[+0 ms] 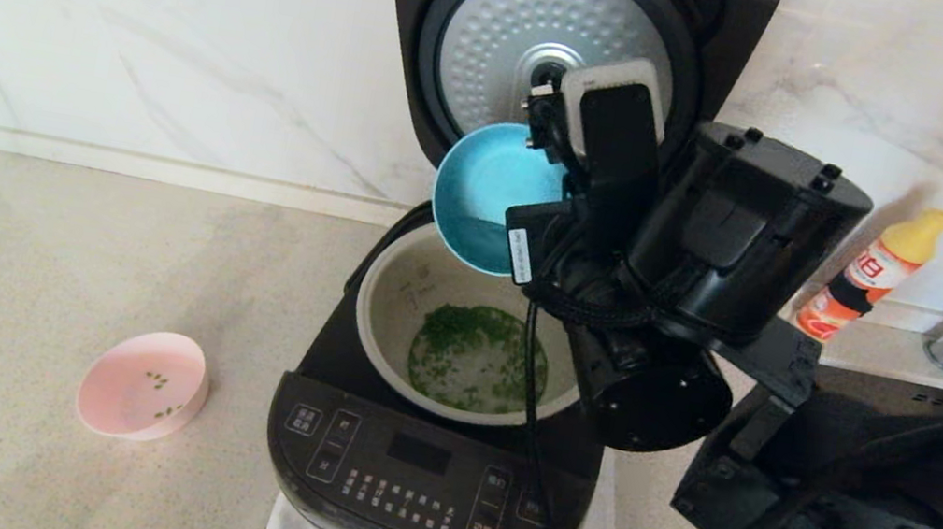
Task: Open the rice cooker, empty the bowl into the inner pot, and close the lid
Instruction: Pour the water from the bowl into the rice cooker
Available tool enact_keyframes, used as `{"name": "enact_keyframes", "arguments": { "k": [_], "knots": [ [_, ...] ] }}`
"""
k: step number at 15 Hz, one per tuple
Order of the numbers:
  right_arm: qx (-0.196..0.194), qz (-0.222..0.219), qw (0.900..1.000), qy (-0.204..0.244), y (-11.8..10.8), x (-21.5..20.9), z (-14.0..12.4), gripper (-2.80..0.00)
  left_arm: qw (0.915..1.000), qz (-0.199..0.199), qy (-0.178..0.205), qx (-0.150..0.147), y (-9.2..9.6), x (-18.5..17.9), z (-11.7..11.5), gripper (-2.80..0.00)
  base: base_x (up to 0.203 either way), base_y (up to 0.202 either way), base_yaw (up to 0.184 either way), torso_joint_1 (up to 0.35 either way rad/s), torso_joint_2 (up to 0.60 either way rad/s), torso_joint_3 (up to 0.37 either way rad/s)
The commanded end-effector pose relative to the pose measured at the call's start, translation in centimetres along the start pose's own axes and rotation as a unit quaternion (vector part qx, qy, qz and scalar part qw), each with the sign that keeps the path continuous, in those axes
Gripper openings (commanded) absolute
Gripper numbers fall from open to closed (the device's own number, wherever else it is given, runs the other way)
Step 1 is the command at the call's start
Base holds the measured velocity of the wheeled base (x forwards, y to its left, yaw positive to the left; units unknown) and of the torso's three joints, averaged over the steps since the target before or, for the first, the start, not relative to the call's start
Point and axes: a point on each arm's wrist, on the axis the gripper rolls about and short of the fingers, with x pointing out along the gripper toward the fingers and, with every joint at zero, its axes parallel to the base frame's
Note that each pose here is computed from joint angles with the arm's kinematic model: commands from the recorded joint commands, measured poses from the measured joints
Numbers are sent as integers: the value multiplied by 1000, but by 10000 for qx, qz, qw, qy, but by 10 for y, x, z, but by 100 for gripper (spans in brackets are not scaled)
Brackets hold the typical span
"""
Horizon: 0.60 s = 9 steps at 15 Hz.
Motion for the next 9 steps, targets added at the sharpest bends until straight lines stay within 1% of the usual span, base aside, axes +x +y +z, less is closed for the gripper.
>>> {"name": "enact_keyframes", "arguments": {
  "k": [1,3,5,7,9],
  "knots": [
    [-82,120,9988,466,-15,-6,16,-280,10000,0,3,1,0,0,0,-280,0,0,0,0,0,0],
    [72,220,9958,884,-27,-12,30,-280,10000,-1,10,1,0,0,0,-280,0,0,0,0,0,0],
    [376,324,9905,1285,-43,-22,48,-280,10000,0,4,1,0,0,0,-280,0,0,0,0,0,0],
    [586,369,9851,1571,-64,-36,63,-280,10000,0,3,1,0,0,0,-280,0,0,0,0,0,0],
    [664,401,9817,1738,-83,-51,70,-280,10000,0,7,1,0,0,0,-280,0,0,0,0,0,0]
  ]
}}
